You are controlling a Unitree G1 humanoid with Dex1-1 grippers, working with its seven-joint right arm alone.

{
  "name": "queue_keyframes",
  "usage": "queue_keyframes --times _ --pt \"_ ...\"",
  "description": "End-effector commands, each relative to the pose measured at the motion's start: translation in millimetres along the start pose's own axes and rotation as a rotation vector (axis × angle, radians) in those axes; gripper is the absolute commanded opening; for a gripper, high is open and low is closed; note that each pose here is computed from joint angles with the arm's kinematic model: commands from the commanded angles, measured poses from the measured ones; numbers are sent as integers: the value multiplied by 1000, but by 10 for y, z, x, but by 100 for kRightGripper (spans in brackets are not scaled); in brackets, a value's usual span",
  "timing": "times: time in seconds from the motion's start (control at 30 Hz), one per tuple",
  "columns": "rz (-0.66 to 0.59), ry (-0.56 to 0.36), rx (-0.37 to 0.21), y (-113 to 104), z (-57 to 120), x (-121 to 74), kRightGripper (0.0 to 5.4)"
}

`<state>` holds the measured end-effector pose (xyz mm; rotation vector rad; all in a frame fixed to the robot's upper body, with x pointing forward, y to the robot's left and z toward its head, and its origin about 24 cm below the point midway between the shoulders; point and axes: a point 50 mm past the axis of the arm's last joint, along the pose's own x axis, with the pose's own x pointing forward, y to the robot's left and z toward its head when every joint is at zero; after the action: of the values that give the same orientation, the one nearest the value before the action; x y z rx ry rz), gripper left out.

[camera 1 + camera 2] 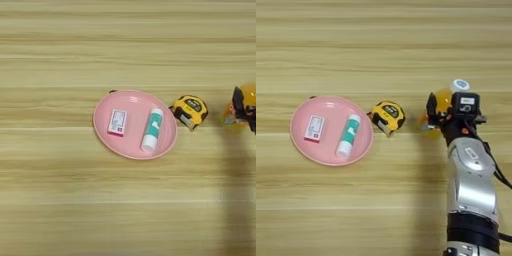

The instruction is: Move the objects on the table

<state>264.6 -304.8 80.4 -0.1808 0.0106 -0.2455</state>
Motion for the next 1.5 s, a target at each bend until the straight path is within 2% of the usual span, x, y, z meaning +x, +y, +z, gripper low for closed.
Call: queue_keyframes --times 0.03,0.37,0.5,0.63,0.83,0.97,1.13,1.37,1.5 --pt "25 -222 -44 -36 581 98 352" --pt "150 -378 -80 84 1163 52 351" --pt "231 -443 -80 242 1398 43 350" --pt "359 -497 -73 519 1573 -18 350" --pt "549 -515 -58 917 1615 -130 350" --pt "719 -538 -47 1242 1654 -290 350" --pt "923 -528 -39 1562 1600 -448 350" --pt "1184 -527 -51 1832 1529 -605 350" --pt "1319 -515 -52 1894 1456 -676 350"
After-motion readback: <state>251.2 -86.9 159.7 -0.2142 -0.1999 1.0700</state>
